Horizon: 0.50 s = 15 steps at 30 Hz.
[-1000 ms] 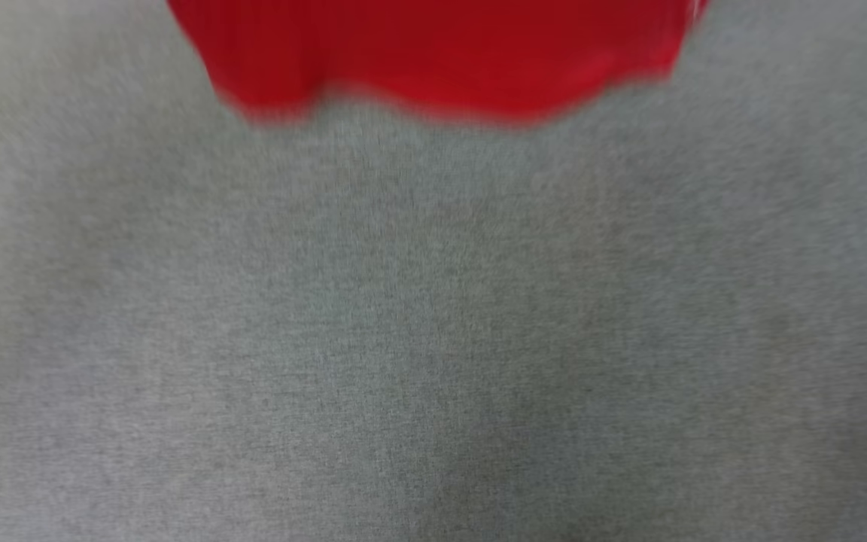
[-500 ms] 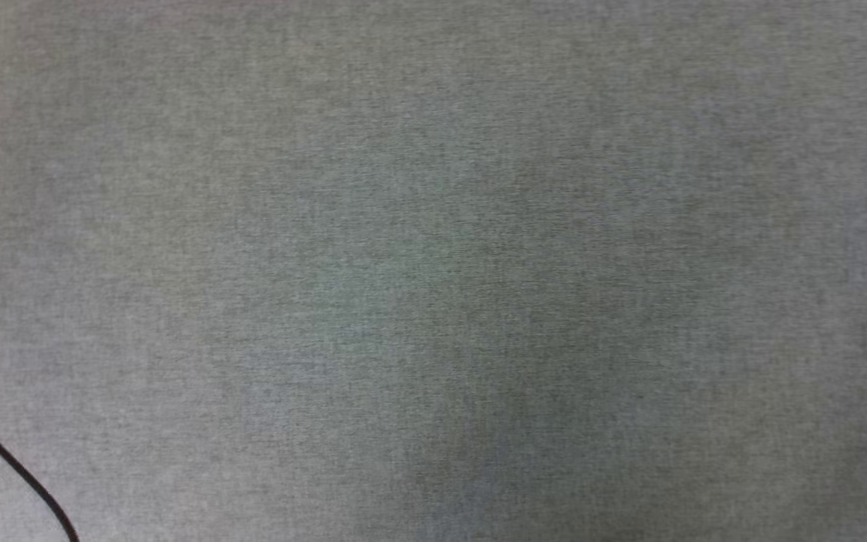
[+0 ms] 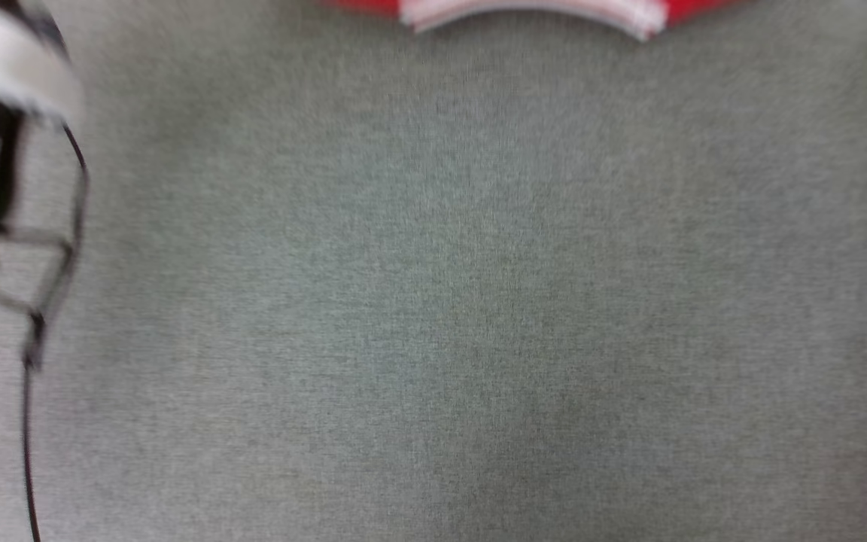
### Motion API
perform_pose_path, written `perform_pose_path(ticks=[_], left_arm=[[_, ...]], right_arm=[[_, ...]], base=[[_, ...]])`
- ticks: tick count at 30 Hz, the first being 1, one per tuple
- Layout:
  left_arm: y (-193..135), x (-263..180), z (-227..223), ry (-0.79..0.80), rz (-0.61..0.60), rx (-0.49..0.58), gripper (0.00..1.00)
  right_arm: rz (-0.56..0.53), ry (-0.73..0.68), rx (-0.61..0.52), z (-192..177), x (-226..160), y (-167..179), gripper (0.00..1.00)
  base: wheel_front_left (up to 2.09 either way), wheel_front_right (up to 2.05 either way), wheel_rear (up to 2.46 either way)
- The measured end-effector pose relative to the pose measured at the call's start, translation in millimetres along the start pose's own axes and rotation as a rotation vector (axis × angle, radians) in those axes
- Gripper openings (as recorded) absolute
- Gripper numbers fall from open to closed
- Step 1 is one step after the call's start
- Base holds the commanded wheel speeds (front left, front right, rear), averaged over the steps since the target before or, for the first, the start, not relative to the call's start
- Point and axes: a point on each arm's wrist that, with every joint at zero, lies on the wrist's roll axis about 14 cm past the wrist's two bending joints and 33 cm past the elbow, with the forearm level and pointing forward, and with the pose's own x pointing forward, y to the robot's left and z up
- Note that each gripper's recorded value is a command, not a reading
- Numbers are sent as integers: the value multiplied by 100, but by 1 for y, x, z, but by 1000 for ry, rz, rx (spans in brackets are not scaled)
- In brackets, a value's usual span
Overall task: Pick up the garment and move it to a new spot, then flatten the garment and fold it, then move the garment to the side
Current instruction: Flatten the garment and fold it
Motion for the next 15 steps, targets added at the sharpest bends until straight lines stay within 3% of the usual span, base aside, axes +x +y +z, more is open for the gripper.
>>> perform_pose_path(ticks=[8,15], left_arm=[[6,-94,-48,216,48,-32,0],[9,-177,-75,416,58,-56,0]], right_arm=[[-4,243,39,-65,-77,-7,0],[-26,350,111,-83,-144,-18,0]], base=[[0,0,0],[0,0,0]])
